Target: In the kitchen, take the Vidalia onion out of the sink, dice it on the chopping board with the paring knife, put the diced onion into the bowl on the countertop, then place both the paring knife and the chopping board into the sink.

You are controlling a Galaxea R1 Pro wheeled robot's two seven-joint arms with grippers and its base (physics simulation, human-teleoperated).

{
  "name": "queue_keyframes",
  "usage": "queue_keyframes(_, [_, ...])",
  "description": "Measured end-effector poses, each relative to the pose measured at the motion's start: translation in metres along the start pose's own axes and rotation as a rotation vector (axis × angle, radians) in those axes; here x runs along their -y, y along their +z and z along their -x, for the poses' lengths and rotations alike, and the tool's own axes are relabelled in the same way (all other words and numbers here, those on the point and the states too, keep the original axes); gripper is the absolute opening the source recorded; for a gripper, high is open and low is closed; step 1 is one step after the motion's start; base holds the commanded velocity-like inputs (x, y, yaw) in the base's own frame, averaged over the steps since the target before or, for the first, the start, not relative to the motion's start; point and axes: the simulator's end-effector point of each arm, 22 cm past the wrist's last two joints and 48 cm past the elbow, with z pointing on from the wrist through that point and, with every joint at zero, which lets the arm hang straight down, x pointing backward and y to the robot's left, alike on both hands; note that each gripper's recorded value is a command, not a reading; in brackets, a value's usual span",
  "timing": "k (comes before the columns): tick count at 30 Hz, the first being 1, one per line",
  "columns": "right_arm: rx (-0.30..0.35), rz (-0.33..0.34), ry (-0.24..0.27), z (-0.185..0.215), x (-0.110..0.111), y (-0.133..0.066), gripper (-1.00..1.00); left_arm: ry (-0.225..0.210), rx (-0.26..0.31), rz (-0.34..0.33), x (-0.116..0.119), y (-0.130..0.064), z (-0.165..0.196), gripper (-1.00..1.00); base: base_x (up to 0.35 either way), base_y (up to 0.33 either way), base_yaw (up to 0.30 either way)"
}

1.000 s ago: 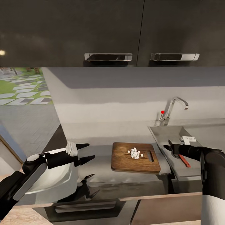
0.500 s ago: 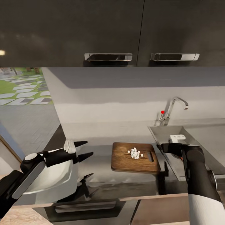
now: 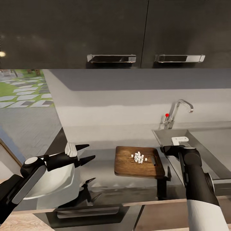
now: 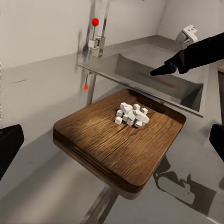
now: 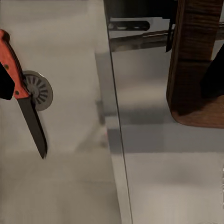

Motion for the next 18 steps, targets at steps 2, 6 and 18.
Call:
queue_keyframes(2, [-0.002, 0.000, 0.001, 0.000, 0.000, 0.000, 1.00, 0.000, 0.000, 0.000, 0.000, 0.000, 0.000, 1.00, 0.000, 0.143, 0.000])
queue_keyframes(6, [-0.077, 0.000, 0.032, -0.016, 0.000, -0.001, 1.00, 0.000, 0.000, 0.000, 0.000, 0.000, 0.000, 1.00, 0.000, 0.200, 0.000])
queue_keyframes(18, [-0.099, 0.012, 0.048, -0.021, -0.003, -0.001, 1.00, 0.001, 0.017, 0.030, -0.008, -0.002, 0.008, 1.00, 0.000, 0.026, 0.000])
